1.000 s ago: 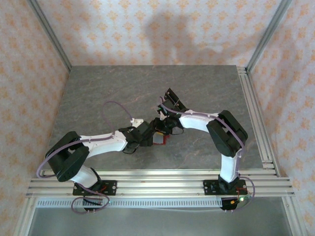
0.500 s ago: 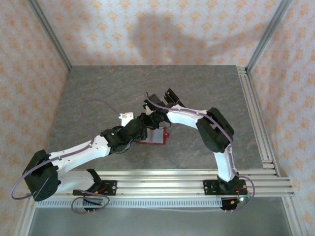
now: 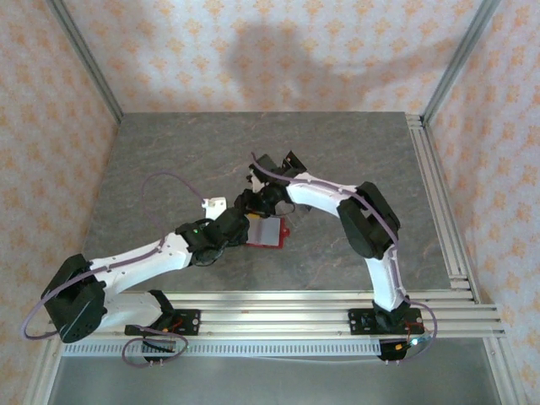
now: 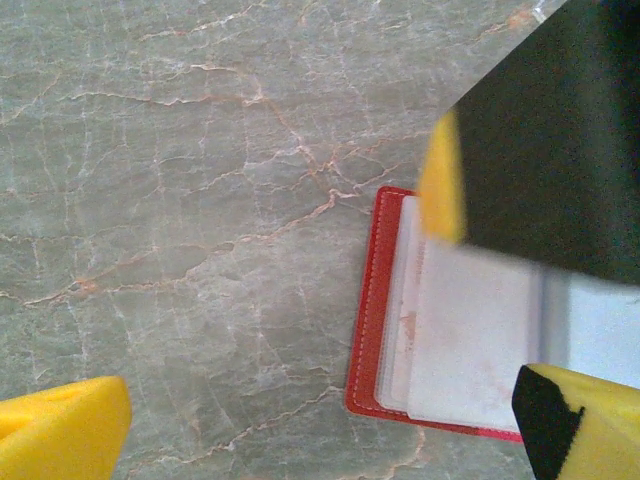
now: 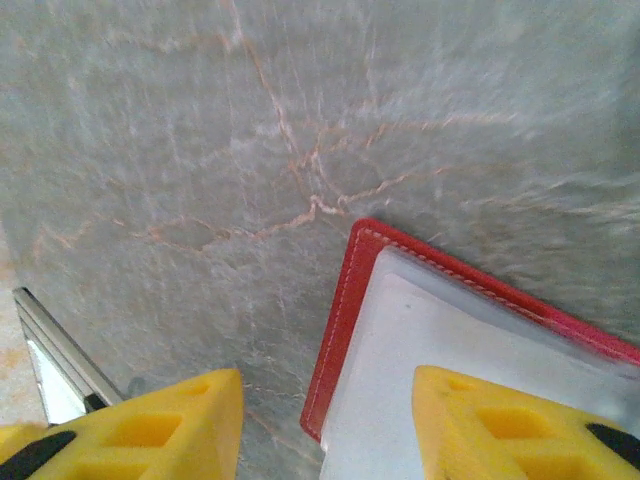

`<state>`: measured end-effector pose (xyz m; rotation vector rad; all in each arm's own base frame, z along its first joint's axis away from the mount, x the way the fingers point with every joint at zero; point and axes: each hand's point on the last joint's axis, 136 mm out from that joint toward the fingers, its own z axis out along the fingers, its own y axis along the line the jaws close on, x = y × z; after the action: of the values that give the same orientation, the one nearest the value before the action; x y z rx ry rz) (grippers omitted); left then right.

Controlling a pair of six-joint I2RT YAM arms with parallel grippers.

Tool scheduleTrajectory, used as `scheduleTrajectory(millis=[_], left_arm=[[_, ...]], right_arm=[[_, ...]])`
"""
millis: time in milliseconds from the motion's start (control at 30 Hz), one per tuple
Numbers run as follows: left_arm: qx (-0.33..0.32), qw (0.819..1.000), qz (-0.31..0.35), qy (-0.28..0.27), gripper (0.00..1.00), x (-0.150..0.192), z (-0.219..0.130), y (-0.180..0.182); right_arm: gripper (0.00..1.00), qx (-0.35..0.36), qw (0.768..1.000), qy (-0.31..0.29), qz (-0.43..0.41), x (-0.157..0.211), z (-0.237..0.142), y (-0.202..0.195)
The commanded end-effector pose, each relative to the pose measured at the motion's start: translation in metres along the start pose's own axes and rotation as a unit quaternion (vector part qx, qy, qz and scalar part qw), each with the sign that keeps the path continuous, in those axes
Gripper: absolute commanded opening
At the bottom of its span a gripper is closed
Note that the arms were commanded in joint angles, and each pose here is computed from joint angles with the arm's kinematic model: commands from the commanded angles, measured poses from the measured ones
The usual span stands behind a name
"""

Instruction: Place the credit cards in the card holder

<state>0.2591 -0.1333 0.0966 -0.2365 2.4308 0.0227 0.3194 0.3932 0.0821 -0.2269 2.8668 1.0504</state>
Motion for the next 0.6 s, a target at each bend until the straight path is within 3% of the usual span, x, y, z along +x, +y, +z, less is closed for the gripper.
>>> scheduleTrajectory(millis=[0,133,333,567], left_arm=[[-0.039,0.999,-0.019,-0.008,1.0,-0.006,0.006,0.018],[-0.053,0.998,-0.035,0.016,1.0,-0.011,0.018,0.025],[-0.071,0.996,-0.023,0.045,1.0,-0.02,0.031,0.023],[-0.073,0.996,-0.016,0.057,1.0,-0.026,0.039,0.018]], right_arm=[[0.48,0.018,0.996,-0.076,-0.035,-0.043,-0.075,0.01],[0.47,0.117,0.988,-0.077,-0.064,-0.06,-0.101,-0.026],[0.42,0.28,0.948,-0.066,-0.137,-0.085,-0.118,-0.069],[0.3,0.345,0.923,-0.053,-0.165,-0.098,-0.116,-0.089]])
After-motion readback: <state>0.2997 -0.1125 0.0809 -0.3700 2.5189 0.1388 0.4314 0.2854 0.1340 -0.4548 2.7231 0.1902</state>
